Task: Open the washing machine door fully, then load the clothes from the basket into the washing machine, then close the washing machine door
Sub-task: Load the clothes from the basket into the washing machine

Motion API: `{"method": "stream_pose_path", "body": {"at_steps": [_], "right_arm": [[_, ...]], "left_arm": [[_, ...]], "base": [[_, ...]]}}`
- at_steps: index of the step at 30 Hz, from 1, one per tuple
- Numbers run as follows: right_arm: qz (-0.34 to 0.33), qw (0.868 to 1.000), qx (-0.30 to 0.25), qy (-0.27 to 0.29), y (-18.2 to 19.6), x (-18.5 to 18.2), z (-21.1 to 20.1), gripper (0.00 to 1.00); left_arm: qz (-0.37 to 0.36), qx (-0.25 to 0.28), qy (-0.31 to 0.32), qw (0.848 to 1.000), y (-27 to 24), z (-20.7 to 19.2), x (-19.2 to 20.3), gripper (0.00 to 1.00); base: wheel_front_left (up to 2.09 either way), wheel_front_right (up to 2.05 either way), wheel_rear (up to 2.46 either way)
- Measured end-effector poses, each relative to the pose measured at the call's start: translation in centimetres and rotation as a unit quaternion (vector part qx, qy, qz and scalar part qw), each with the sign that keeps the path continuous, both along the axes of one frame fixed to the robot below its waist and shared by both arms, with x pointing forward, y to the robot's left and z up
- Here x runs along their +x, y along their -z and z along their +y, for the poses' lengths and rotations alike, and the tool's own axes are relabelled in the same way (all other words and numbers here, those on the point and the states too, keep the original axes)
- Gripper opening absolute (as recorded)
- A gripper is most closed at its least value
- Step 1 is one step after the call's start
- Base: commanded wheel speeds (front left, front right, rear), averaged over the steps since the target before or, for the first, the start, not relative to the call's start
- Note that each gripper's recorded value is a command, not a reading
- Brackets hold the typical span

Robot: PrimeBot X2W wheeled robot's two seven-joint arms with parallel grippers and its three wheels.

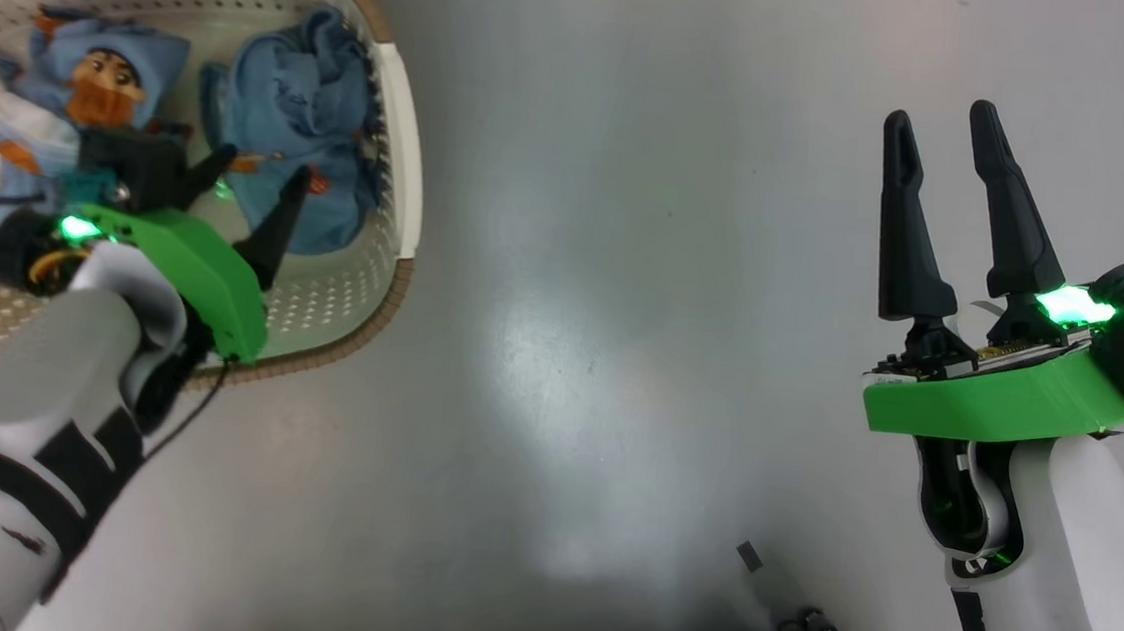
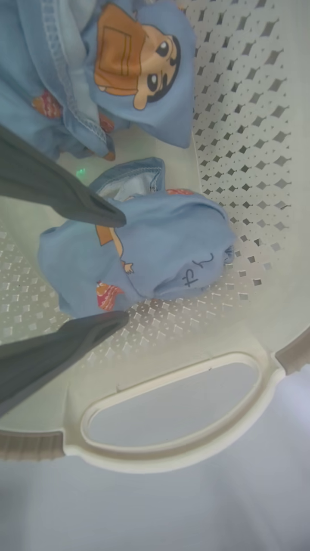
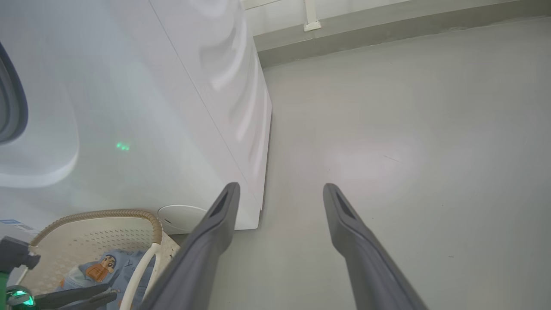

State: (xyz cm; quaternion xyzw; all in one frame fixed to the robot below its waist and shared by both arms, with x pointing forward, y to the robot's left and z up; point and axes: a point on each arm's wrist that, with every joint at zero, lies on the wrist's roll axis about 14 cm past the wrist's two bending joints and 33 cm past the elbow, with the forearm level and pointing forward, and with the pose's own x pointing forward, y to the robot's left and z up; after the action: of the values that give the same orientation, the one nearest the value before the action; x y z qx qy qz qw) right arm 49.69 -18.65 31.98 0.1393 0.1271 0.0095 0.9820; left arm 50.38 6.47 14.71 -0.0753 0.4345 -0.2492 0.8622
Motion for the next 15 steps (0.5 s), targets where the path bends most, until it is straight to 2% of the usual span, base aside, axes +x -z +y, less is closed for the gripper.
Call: {"method": "stream_pose_path", "body": {"at_steps": [6,15], "right_arm": [[0.001,1.0,-0.004,0.002,0.3,0.1,-0.3,1.0],[0.004,1.0,-0.012,-0.005,0.7,-0.1,-0.1,1.0]], "left_arm": [[-0.004,-0.001,0.01,1.0,0.8,-0.6,1.5,1.0],[0.007,0.01,0.025,1.0,2.4,-0.8,1.6,1.0]], "base": [[0.0,0.0,0.0],[0.0,0.0,0.0]]}}
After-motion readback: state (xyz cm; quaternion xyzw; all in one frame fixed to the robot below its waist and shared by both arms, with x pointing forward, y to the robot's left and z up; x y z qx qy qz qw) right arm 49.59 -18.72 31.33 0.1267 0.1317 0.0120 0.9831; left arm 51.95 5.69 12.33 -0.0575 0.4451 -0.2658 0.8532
